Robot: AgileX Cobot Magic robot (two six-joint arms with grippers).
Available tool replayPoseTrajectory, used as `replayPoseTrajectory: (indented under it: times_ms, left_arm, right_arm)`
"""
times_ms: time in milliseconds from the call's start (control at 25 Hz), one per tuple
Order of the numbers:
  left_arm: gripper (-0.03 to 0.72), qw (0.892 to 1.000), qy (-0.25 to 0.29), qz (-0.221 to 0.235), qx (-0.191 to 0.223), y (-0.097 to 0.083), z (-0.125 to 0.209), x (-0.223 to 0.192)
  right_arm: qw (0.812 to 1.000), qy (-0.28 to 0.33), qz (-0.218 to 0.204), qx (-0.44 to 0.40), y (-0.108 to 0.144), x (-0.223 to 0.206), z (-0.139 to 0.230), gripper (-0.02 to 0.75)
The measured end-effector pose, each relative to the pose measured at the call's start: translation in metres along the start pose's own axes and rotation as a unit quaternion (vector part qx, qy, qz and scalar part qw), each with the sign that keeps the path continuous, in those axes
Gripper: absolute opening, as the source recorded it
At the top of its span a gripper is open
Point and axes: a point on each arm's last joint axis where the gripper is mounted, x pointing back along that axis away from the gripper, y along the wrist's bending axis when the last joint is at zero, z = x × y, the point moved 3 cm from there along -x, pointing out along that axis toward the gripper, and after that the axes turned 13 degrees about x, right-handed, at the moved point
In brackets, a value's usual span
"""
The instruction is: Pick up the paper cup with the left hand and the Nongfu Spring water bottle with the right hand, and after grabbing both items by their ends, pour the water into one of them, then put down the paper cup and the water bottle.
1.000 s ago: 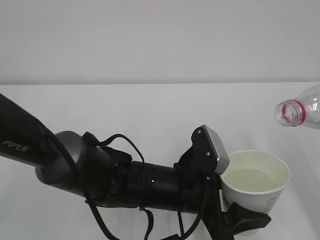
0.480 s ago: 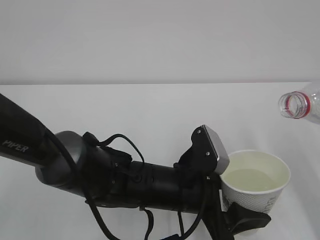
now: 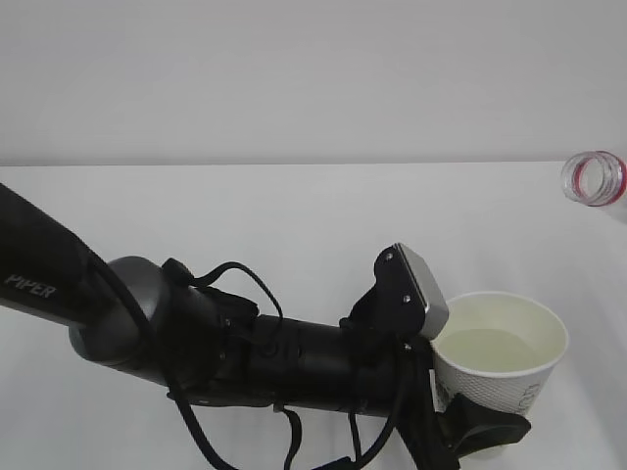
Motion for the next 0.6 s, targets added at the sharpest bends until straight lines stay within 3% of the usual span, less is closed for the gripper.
replayPoseTrajectory:
  times_ms: [600]
  left_arm:
    - [0.543,1.0,0.0,0.0,0.0,0.0,0.0,0.0]
  right_arm:
    - [0.992,0.003,0.002,-0.125,-0.0004,0.0,0.0008,0.401]
